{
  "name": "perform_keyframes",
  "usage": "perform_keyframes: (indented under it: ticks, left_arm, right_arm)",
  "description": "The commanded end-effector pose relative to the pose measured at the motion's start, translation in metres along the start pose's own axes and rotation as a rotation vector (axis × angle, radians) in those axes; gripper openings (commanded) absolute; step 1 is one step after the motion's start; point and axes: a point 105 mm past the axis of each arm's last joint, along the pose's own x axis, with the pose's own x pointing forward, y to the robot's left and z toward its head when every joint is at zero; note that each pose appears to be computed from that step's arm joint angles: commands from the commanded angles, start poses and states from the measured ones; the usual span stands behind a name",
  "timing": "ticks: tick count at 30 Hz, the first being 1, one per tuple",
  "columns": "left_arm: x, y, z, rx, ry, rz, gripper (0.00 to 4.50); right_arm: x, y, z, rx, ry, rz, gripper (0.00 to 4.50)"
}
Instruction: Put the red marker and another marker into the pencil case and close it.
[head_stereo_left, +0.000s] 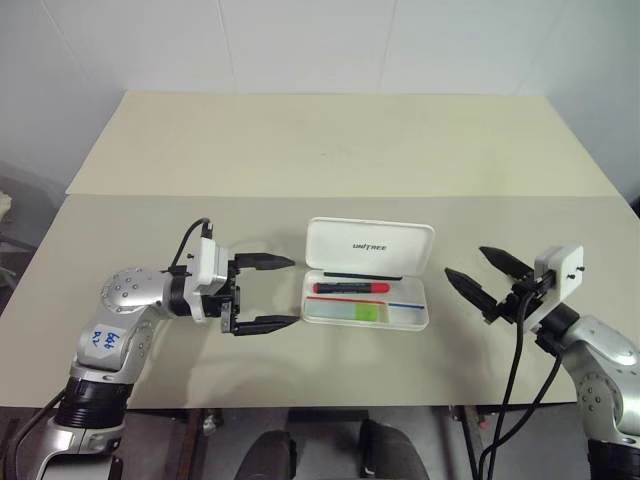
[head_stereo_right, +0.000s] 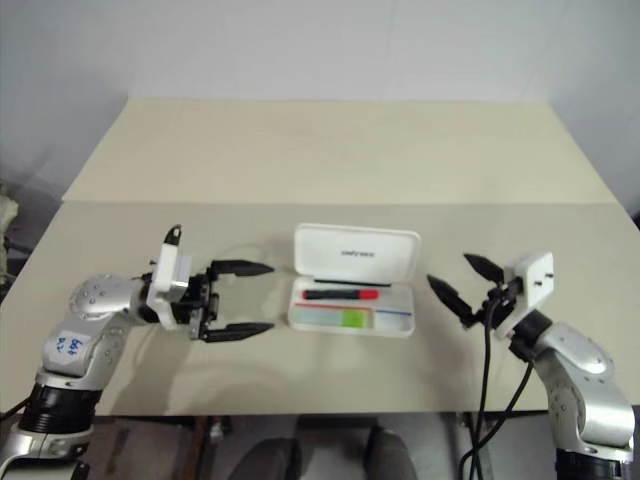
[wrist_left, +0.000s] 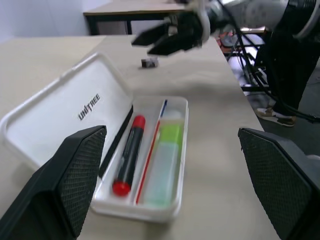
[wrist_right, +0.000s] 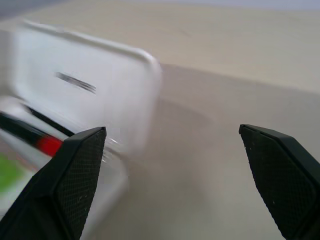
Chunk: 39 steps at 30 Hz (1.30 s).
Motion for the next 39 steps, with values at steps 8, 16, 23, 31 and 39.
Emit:
perform_keyframes:
  ticks: [8, 16, 23, 31, 39]
  left_arm:
    - [0.032, 0.008, 0.011, 0.046, -0.071, -0.036, 4.5]
    - [0.042, 0.008, 0.013, 0.046, -0.093, -0.054, 4.5]
    - [0.043, 0.008, 0.014, 0.062, -0.091, -0.055, 4.5]
    - [0.04, 0.008, 0.015, 0.066, -0.085, -0.035, 4.5]
    - [0.037, 0.01, 0.014, 0.063, -0.085, -0.026, 4.5]
  right_arm:
    - [-0.014, -0.073, -0.029, -0.09, 0.057, -0.369, 4.49]
    - [-0.008, -0.089, -0.065, -0.002, 0.141, -0.335, 4.49]
    - [-0.002, -0.089, -0.074, 0.043, 0.17, -0.262, 3.2]
    - [0.005, -0.082, -0.069, 0.028, 0.167, -0.208, 0.43]
    - [0.029, -0.053, -0.032, 0.008, 0.047, 0.003, 0.42]
